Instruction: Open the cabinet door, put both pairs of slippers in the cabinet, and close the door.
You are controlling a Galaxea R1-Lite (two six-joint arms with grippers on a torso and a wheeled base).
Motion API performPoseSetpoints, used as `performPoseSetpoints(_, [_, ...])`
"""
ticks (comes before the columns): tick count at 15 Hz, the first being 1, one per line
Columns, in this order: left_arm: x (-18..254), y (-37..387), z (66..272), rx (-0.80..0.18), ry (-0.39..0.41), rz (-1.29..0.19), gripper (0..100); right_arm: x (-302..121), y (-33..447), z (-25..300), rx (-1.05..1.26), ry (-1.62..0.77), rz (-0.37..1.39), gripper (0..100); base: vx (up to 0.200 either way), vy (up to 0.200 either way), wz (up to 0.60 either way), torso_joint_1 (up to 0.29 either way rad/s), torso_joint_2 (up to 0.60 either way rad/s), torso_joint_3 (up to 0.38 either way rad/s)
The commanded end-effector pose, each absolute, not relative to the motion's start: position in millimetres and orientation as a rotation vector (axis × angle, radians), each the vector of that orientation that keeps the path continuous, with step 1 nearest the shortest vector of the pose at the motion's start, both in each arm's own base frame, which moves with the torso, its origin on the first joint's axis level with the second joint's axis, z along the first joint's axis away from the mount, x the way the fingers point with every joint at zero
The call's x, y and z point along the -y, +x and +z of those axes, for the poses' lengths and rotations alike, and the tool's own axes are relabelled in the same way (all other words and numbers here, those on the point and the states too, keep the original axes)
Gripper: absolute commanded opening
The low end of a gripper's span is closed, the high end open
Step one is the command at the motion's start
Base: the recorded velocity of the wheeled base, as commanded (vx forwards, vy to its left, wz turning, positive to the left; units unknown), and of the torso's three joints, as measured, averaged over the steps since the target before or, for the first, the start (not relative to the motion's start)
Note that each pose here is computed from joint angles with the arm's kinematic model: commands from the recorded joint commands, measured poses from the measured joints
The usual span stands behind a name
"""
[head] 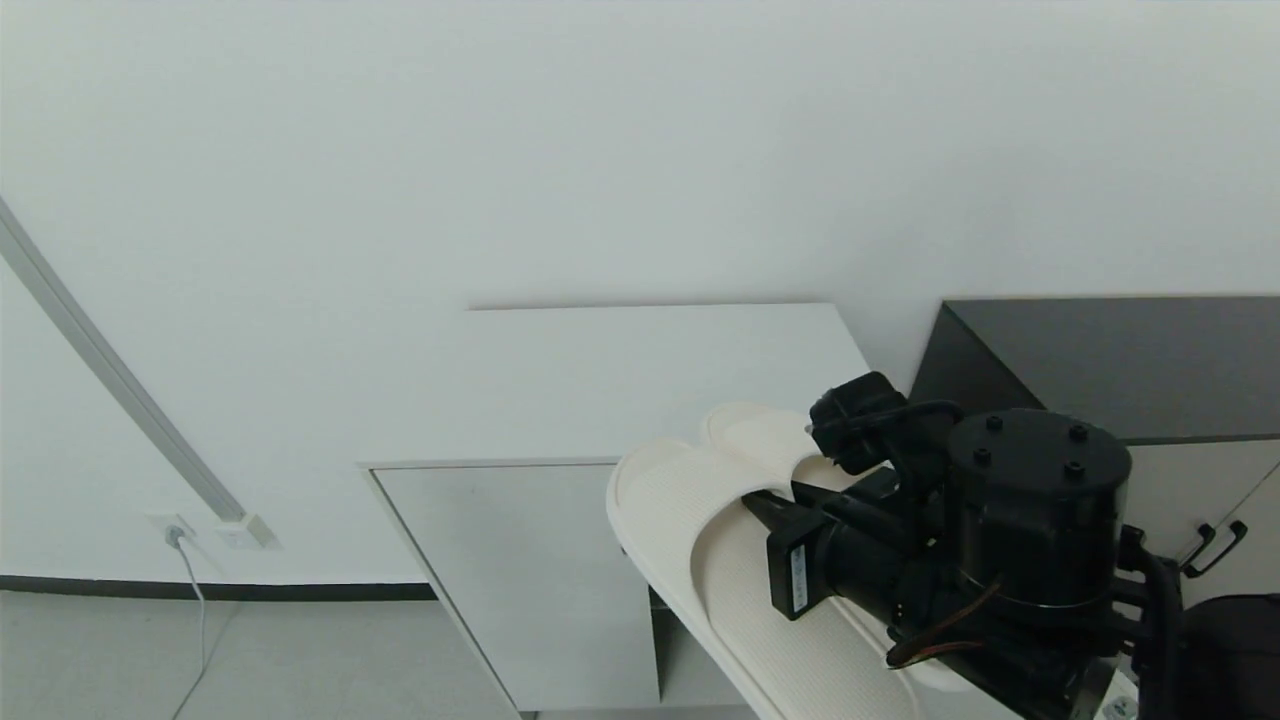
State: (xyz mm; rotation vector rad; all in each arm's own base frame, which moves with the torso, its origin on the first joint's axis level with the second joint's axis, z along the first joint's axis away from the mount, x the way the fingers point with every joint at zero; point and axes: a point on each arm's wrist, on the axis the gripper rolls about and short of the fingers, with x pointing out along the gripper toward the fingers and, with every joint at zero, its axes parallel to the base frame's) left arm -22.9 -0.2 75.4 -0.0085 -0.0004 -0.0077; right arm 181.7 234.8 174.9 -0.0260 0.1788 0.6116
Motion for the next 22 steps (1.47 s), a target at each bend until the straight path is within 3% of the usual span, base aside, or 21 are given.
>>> performPoseSetpoints(1, [0, -23, 75, 0.0, -0.009, -0.008, 0, -233, 180, 173, -0.172, -0.027, 0.613, 0, 0.0, 0.0, 0.0, 0.0, 0.0, 0.0])
performPoseSetpoints(14, [0, -23, 75, 0.0, -0.011, -0.008, 0, -234, 175, 167, -0.175, -0.029, 0.634, 0, 0.0, 0.0, 0.0, 0.0, 0.0, 0.0])
performPoseSetpoints(22, [0, -23, 75, -0.002, -0.011, -0.008, 0, -232, 170, 161, -0.173, -0.033, 0.639, 0, 0.0, 0.0, 0.0, -0.174, 0.4, 0.226])
